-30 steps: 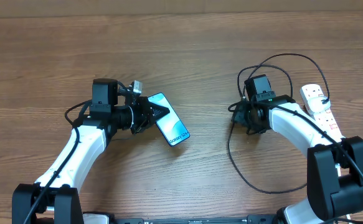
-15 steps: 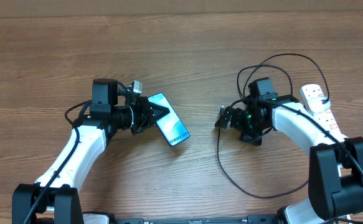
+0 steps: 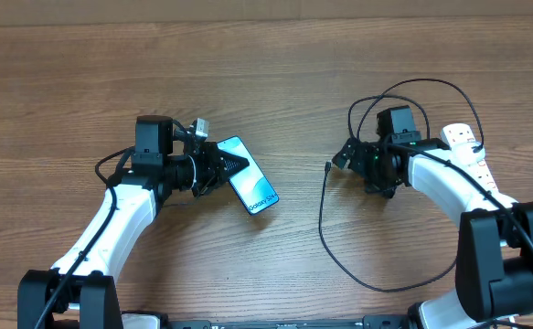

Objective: Plug charger to phone and switch on socket

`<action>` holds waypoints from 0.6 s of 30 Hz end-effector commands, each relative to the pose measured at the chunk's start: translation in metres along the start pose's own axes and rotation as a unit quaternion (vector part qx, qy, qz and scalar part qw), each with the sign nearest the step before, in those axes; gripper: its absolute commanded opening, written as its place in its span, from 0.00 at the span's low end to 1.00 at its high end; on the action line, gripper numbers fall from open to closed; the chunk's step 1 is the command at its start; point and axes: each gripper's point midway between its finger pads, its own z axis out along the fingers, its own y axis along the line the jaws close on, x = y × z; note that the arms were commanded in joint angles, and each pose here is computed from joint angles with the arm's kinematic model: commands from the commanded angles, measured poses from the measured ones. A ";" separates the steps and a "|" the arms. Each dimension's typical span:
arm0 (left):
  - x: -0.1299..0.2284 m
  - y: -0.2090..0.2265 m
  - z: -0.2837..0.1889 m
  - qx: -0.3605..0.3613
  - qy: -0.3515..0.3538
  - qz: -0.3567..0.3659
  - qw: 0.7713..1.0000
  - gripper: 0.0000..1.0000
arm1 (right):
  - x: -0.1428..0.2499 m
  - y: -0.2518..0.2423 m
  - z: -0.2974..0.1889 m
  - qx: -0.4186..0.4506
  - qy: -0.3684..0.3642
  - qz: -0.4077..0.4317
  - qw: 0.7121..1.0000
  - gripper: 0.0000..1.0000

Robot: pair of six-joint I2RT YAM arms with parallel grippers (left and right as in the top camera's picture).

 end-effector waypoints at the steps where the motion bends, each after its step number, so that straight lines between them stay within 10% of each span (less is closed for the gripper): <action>1: -0.001 -0.007 -0.002 0.013 0.003 0.014 1.000 0.04 | 0.011 0.013 0.006 0.006 -0.001 -0.058 0.998 0.95; 18: 0.000 -0.008 -0.002 0.015 0.005 0.005 1.000 0.04 | 0.017 0.025 0.031 0.088 -0.072 -0.135 0.984 0.56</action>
